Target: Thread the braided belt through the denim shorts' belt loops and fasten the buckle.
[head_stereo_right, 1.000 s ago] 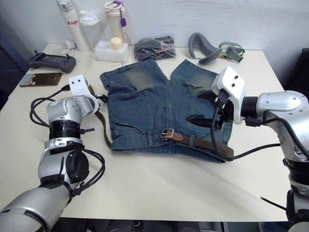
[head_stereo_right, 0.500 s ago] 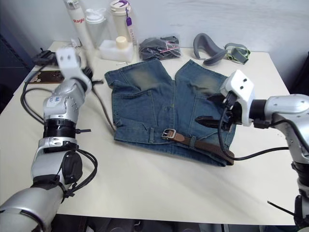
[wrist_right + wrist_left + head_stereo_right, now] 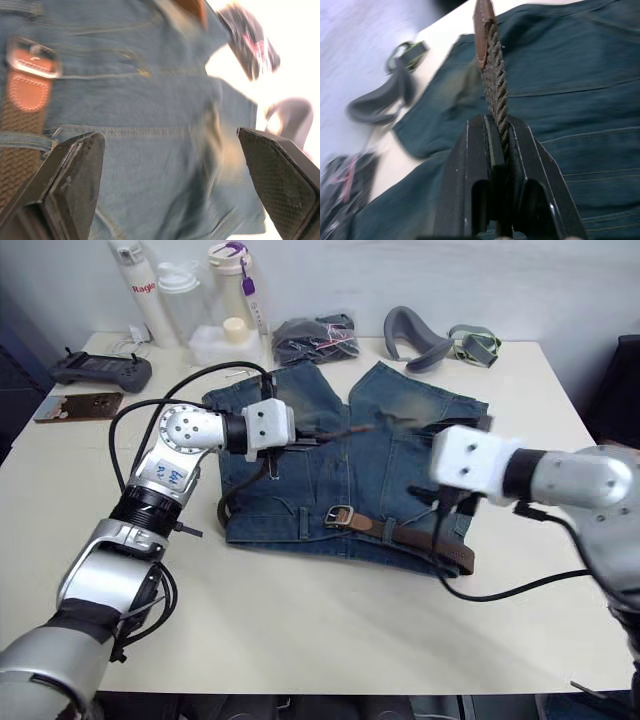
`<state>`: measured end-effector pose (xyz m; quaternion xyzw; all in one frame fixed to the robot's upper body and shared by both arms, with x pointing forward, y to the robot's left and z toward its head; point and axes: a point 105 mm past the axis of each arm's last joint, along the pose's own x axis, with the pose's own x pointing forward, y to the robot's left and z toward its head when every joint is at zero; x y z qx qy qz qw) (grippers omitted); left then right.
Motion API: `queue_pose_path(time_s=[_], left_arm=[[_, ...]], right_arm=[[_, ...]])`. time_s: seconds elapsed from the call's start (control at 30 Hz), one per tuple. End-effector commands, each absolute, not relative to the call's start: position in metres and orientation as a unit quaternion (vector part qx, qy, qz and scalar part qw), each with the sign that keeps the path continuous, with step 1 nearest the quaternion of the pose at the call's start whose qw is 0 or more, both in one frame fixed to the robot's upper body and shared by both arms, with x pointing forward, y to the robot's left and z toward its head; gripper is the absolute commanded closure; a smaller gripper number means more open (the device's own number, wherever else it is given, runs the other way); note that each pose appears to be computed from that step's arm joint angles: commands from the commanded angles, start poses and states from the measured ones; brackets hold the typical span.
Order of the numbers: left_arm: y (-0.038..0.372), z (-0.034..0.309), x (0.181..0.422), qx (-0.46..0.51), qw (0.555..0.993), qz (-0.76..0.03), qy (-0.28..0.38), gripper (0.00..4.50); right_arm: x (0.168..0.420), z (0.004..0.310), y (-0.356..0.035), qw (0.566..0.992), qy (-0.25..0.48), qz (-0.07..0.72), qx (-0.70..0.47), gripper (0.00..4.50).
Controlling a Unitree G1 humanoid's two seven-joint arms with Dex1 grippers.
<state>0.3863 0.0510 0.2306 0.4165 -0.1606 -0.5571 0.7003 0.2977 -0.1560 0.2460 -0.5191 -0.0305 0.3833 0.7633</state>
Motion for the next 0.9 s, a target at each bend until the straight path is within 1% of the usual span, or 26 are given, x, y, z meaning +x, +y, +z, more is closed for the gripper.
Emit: queue_pose_path(time_s=[0.03, 0.13, 0.27, 0.37, 0.43, 0.53, 0.57, 0.6, 0.63, 0.67, 0.7, 0.77, 0.8, 0.83, 0.87, 0.9], left_arm=[[0.035, 0.244, 0.378, 0.424, 0.666, -0.582, -0.196, 4.48], [0.029, 0.24, 0.375, 0.436, 0.644, -0.598, -0.197, 4.48], [0.025, 0.237, 0.375, 0.449, 0.63, -0.602, -0.198, 4.48], [0.02, 0.238, 0.374, 0.444, 0.628, -0.606, -0.202, 4.5], [0.02, 0.239, 0.374, 0.442, 0.629, -0.607, -0.204, 4.5], [0.021, 0.239, 0.376, 0.442, 0.632, -0.603, -0.202, 4.5], [0.022, 0.24, 0.377, 0.439, 0.636, -0.602, -0.201, 4.5], [0.024, 0.244, 0.379, 0.416, 0.654, -0.6, -0.197, 4.5], [0.026, 0.246, 0.381, 0.398, 0.666, -0.6, -0.195, 4.5], [0.031, 0.25, 0.385, 0.359, 0.693, -0.597, -0.184, 4.5], [0.035, 0.253, 0.387, 0.332, 0.709, -0.596, -0.176, 4.5], [0.066, 0.254, 0.402, 0.241, 0.776, -0.573, -0.108, 3.64], [0.075, 0.254, 0.406, 0.211, 0.793, -0.565, -0.086, 3.42], [0.092, 0.257, 0.407, 0.146, 0.815, -0.559, -0.043, 2.99], [0.103, 0.259, 0.405, 0.095, 0.824, -0.558, -0.01, 2.56], [0.113, 0.261, 0.398, 0.037, 0.823, -0.567, 0.024, 2.16]], right_arm=[[0.304, 0.246, -0.149, 0.74, -0.058, 0.358, -0.567, 0.0], [0.31, 0.246, -0.142, 0.736, -0.074, 0.349, -0.576, 0.0], [0.317, 0.249, -0.136, 0.727, -0.089, 0.344, -0.587, 0.0], [0.321, 0.249, -0.129, 0.724, -0.097, 0.35, -0.587, 0.82], [0.321, 0.246, -0.126, 0.722, -0.098, 0.357, -0.584, 1.77], [0.32, 0.243, -0.124, 0.722, -0.098, 0.366, -0.578, 3.33], [0.32, 0.242, -0.124, 0.723, -0.097, 0.367, -0.577, 3.86], [0.32, 0.241, -0.124, 0.724, -0.097, 0.368, -0.575, 4.28], [0.32, 0.24, -0.124, 0.724, -0.098, 0.369, -0.575, 4.46], [0.32, 0.238, -0.123, 0.724, -0.098, 0.37, -0.574, 4.46], [0.321, 0.236, -0.123, 0.724, -0.098, 0.371, -0.573, 4.46], [0.325, 0.231, -0.124, 0.723, -0.105, 0.364, -0.578, 4.5], [0.327, 0.23, -0.125, 0.722, -0.107, 0.361, -0.581, 4.5], [0.33, 0.228, -0.125, 0.718, -0.118, 0.355, -0.587, 4.5], [0.332, 0.226, -0.125, 0.713, -0.127, 0.352, -0.593, 4.5], [0.334, 0.223, -0.123, 0.709, -0.133, 0.353, -0.595, 4.5]])
